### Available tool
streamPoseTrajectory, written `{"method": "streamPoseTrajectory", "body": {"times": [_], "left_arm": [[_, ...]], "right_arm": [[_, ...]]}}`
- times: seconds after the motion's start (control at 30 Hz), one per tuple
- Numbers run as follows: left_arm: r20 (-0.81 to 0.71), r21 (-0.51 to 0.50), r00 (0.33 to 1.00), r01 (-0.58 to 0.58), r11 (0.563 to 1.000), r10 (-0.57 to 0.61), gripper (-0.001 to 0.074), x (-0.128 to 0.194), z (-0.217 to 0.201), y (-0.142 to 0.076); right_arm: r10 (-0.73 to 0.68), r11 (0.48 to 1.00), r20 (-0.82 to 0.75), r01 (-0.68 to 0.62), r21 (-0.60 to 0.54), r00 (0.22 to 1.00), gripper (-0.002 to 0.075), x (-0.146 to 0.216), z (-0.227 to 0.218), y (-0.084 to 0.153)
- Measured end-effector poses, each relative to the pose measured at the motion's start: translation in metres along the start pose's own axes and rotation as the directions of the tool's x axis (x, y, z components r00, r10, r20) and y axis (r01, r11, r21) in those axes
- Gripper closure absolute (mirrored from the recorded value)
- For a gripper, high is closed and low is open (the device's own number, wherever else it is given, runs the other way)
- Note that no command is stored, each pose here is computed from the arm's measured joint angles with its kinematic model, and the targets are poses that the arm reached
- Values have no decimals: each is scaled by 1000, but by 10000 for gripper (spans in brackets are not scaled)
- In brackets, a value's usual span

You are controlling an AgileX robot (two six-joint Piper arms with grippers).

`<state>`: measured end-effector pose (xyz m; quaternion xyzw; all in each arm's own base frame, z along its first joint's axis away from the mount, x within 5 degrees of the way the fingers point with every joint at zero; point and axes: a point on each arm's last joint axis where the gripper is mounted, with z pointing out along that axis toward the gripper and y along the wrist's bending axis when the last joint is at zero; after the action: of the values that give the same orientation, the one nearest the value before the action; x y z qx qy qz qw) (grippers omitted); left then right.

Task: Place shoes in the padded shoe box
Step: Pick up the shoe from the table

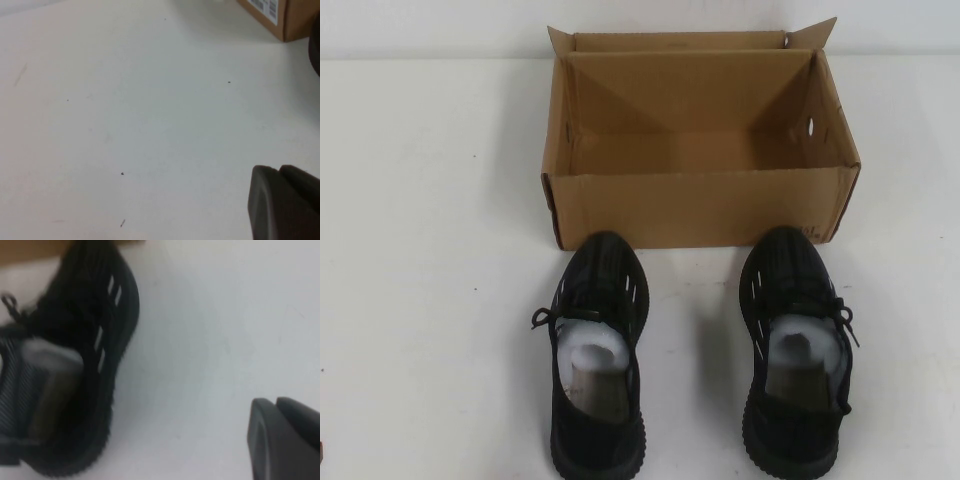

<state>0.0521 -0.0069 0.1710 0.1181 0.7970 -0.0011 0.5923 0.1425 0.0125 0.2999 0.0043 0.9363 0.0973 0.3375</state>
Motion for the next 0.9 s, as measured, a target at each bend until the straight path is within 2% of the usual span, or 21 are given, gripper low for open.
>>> {"method": "streamPoseTrajectory", "body": {"times": [0.1, 0.23, 0.37, 0.47, 0.57, 0.63, 0.77, 0.9], "left_arm": [[0, 0, 1000, 0, 1000, 0, 740, 0, 0, 0], [0, 0, 1000, 0, 1000, 0, 740, 0, 0, 0], [0, 0, 1000, 0, 1000, 0, 740, 0, 0, 0], [0, 0, 1000, 0, 1000, 0, 740, 0, 0, 0], [0, 0, 1000, 0, 1000, 0, 739, 0, 0, 0], [0, 0, 1000, 0, 1000, 0, 739, 0, 0, 0], [0, 0, 1000, 0, 1000, 0, 740, 0, 0, 0], [0, 0, 1000, 0, 1000, 0, 740, 0, 0, 0]], "right_arm": [[-105, 993, -94, 99, -63, 990, 729, -25, 12, 6], [-325, 938, -198, 289, -191, 925, 729, -53, 30, 29], [-593, 793, -222, 513, -329, 774, 729, -73, 39, 68], [-747, 652, -179, 651, -389, 641, 714, -83, 43, 98], [-866, 489, -123, 768, -414, 485, 638, -88, 50, 125], [-906, 413, -103, 805, -425, 411, 554, -89, 59, 136], [-943, 328, -93, 846, -420, 319, 419, -94, 82, 140], [-954, 300, -112, 873, -385, 278, 403, -101, 107, 141]]}}
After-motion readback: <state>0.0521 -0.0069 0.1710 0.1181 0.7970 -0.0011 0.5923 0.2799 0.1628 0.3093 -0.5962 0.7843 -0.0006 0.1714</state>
